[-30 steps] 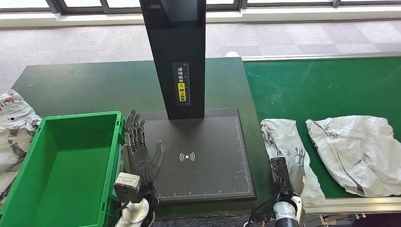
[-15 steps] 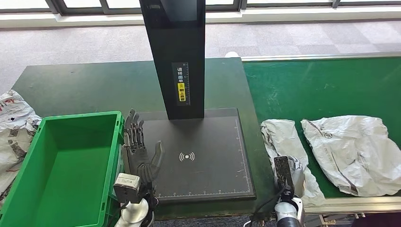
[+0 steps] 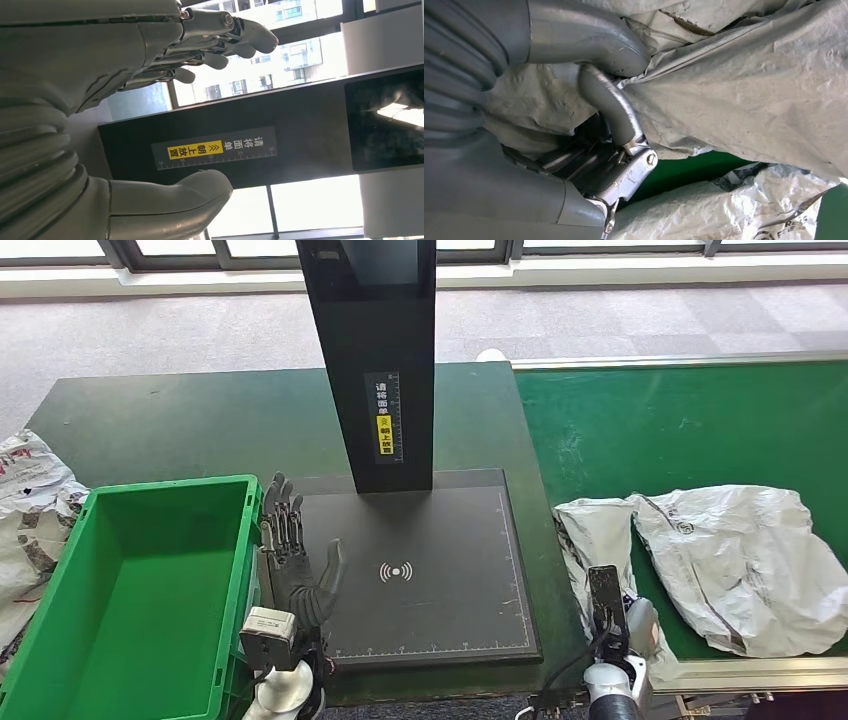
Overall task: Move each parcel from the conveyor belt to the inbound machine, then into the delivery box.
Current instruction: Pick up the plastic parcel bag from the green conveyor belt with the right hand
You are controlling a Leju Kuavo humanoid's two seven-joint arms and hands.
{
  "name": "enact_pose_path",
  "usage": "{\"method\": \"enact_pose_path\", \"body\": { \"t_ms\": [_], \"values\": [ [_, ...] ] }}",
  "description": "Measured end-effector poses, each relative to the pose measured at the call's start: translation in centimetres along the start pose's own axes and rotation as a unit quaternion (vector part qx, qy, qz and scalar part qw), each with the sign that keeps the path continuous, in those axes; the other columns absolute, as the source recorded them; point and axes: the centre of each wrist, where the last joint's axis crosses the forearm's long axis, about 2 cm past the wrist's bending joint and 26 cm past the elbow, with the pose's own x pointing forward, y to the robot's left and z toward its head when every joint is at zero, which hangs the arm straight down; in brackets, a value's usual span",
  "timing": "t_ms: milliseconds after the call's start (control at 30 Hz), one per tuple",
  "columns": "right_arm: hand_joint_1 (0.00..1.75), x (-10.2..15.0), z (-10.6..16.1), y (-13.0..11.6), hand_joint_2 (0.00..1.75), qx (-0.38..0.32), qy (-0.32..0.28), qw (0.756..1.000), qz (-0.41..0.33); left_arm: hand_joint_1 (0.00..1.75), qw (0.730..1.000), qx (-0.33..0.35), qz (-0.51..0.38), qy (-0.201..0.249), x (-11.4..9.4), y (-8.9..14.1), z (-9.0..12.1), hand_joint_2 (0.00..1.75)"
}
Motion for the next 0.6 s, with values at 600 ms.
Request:
{"method": "enact_pose_path", "body": {
  "t_ms": [600],
  "values": [
    [1.75,3.1,2.2,-2.5,1.75,-0.182,-0.191,0.960,-0.089,0.00,1.000,-0.011,0.001,-0.002,0.0,0.1,0.0,1.75]
  ]
}}
